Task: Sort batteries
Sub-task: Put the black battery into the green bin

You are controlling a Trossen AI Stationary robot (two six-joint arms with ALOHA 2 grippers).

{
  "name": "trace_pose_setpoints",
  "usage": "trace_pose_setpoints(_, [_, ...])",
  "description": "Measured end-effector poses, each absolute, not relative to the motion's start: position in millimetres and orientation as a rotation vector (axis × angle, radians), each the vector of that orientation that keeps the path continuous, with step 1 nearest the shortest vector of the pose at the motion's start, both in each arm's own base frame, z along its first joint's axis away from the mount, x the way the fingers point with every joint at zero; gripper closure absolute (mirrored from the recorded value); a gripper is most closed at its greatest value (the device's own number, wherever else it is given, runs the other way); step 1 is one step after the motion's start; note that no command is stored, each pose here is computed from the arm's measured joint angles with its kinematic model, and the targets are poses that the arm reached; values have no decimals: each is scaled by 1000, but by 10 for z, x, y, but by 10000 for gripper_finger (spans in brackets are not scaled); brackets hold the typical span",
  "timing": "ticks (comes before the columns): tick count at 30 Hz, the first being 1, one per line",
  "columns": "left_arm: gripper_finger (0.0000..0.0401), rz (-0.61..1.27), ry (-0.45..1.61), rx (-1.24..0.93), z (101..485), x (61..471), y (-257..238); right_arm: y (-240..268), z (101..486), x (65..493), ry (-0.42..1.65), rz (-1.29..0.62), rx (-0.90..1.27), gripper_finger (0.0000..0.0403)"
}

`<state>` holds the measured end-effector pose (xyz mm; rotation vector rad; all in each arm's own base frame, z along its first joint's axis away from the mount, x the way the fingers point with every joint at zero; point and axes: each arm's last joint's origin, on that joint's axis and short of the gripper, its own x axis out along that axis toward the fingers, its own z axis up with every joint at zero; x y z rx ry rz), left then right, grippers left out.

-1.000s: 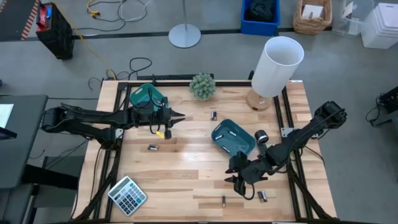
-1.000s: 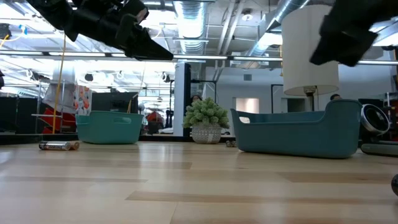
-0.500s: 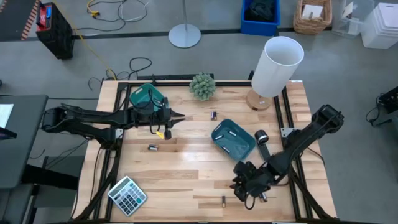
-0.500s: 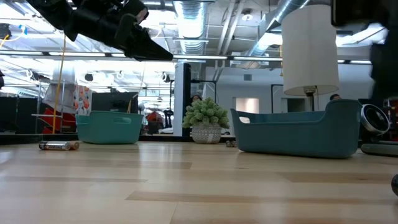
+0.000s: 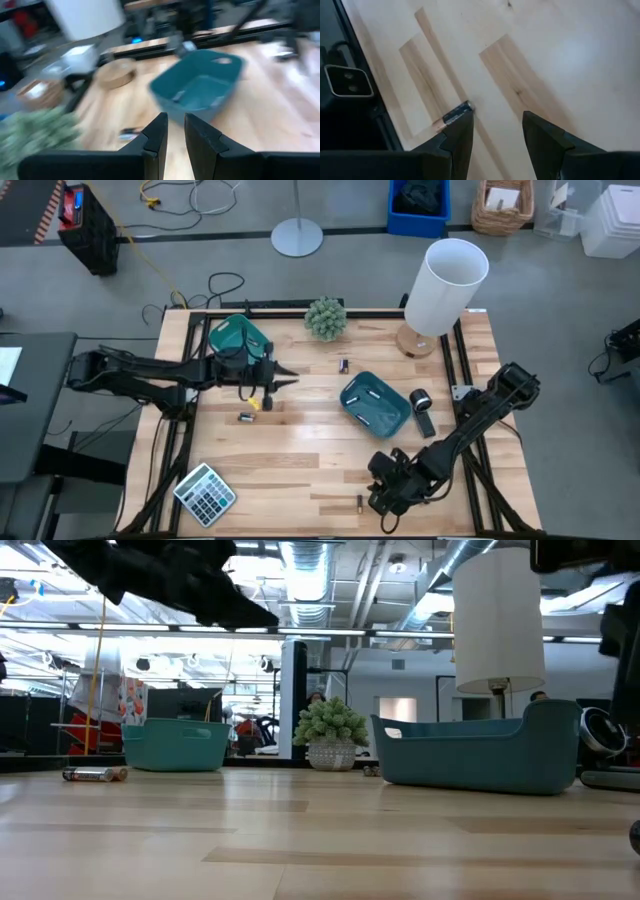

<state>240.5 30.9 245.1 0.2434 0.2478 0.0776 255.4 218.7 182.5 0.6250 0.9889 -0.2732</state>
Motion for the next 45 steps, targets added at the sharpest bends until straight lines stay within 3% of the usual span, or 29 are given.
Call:
trace_pose_setpoints(5, [342,-98,223,301,2451,2419,134,2148,1999,2528,931,-289,531,214])
trace_pose_setpoints(15, [342,-208,217,407,2433,2417,-93,2126,2111,2501,841,-313,526,214])
trace_pose_setpoints(25, [342,-171,224,413,2434,2419,-88,2417,1926,2644,823,-296,674,214])
trace_pose_setpoints(36, [342,-139,233,362,2434,2420,-80,2735,1840,2911,920,-330,630,212])
trace_pose_setpoints(45, [342,-130,236,361,2432,2420,-78,2814,1830,2938,1009,-439,619,175])
